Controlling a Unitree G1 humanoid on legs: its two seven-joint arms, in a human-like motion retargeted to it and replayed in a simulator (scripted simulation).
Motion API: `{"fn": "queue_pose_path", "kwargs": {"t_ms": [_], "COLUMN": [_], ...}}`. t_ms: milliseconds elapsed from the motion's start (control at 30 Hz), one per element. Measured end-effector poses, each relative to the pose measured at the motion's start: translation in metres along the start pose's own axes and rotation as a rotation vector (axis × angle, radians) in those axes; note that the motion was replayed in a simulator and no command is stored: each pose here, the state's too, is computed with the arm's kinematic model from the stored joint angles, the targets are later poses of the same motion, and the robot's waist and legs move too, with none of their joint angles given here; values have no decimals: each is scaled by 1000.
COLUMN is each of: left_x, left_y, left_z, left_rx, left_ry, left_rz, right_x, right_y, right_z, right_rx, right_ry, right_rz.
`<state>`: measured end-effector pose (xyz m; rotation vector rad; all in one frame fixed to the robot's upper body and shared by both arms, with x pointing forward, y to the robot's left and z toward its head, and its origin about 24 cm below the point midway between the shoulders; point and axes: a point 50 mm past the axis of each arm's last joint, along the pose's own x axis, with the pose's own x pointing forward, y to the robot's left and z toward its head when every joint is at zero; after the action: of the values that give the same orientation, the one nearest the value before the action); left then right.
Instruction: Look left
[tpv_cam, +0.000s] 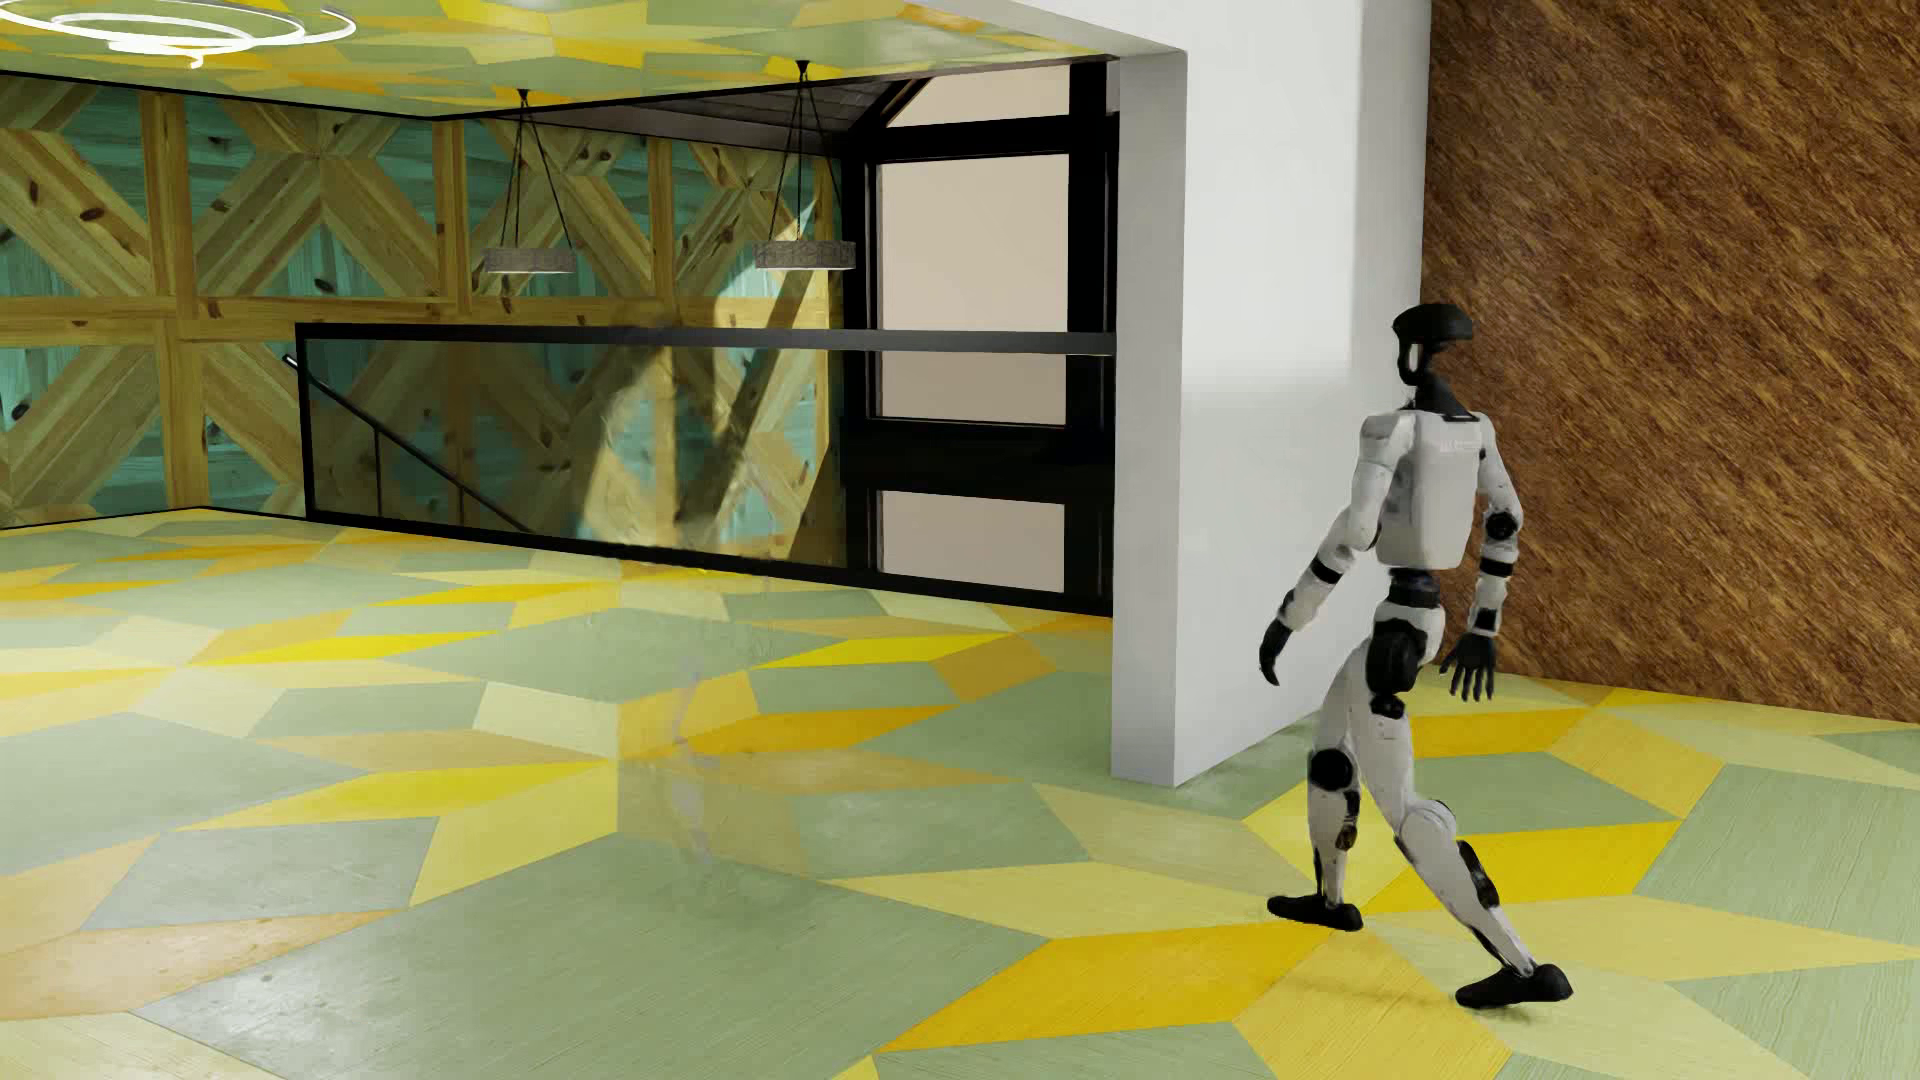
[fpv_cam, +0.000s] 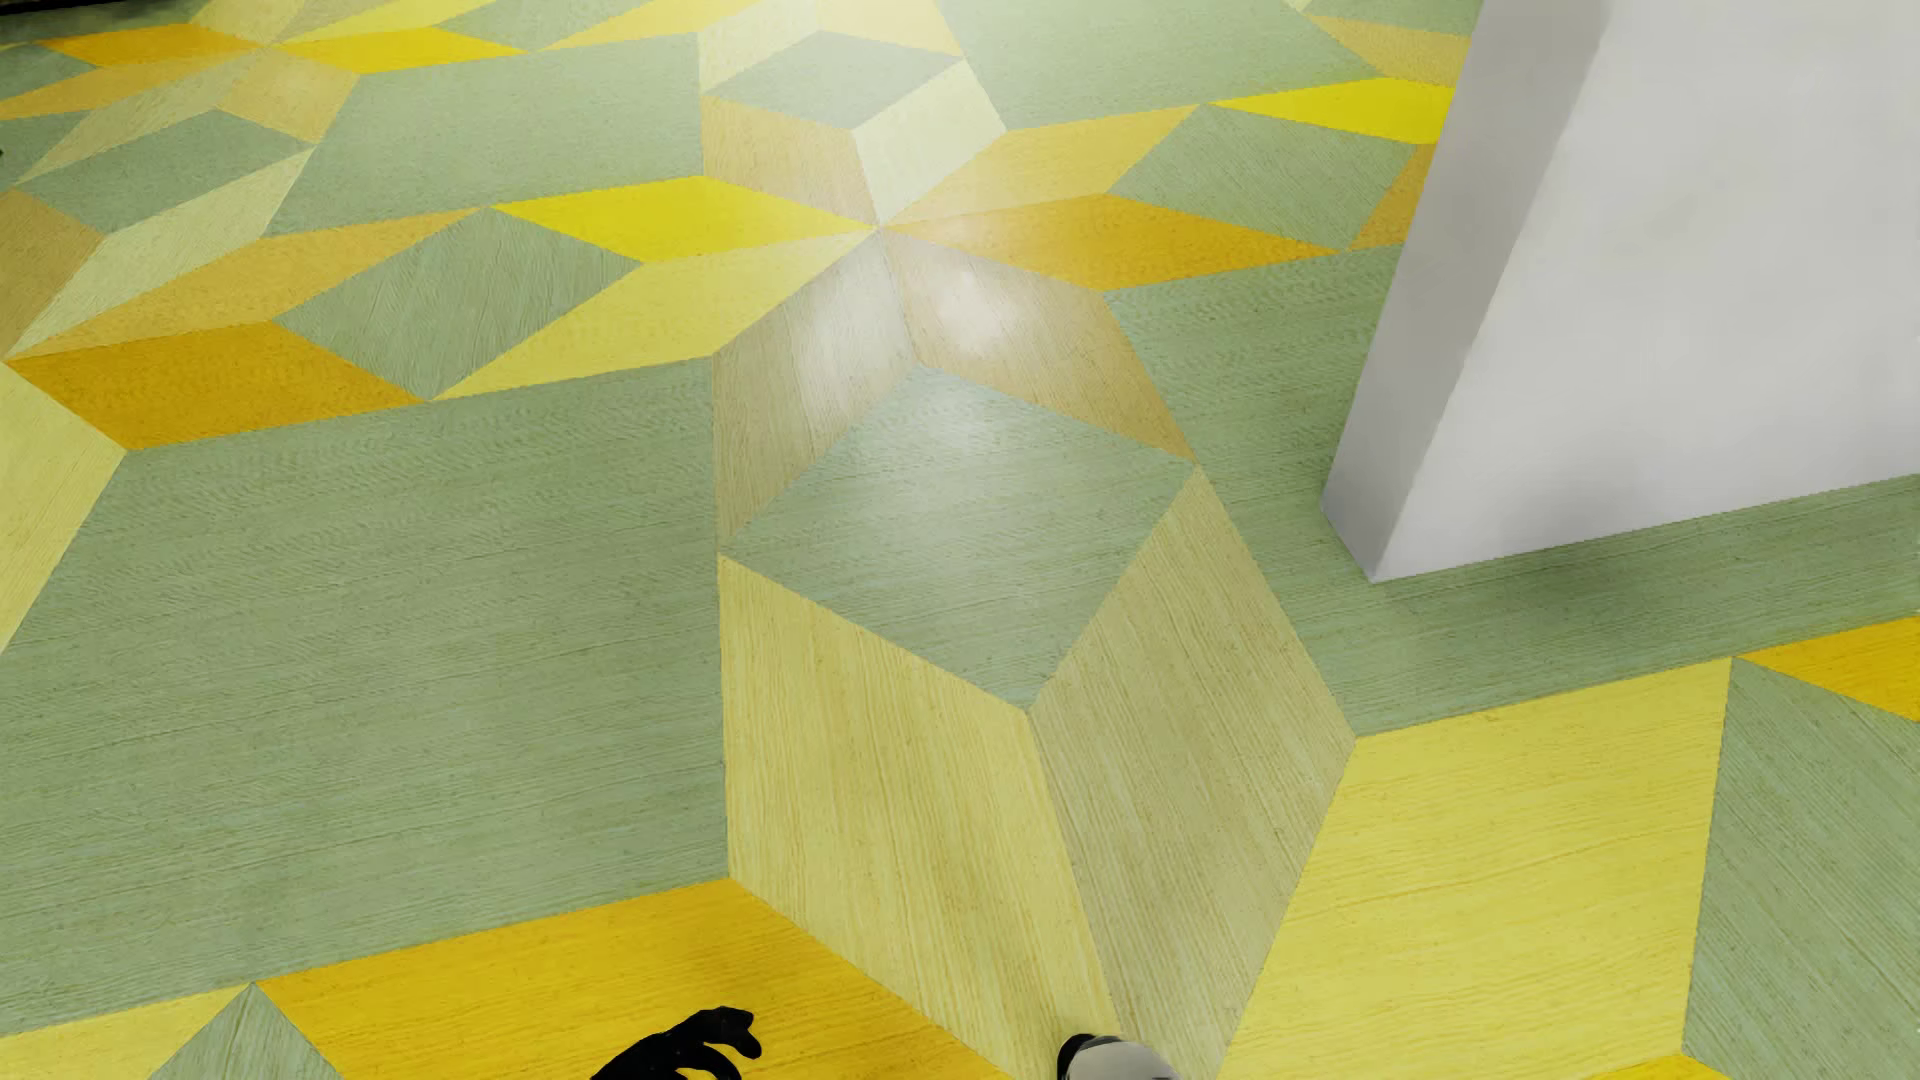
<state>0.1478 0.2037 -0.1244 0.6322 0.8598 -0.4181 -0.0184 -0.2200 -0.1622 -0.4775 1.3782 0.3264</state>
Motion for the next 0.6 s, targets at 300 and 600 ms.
{"fn": "queue_pose_path", "kwargs": {"t_ms": [300, 600], "left_x": [-31, -84], "left_y": [-87, -121], "left_z": [-64, -131], "left_rx": [-44, -32], "left_ry": [226, 479], "left_rz": [-216, -319], "right_x": [4, 0], "right_y": [-20, -49], "right_z": [57, 57], "right_rx": [-19, 153], "right_ry": [-183, -212], "right_rz": [-45, -157]}}
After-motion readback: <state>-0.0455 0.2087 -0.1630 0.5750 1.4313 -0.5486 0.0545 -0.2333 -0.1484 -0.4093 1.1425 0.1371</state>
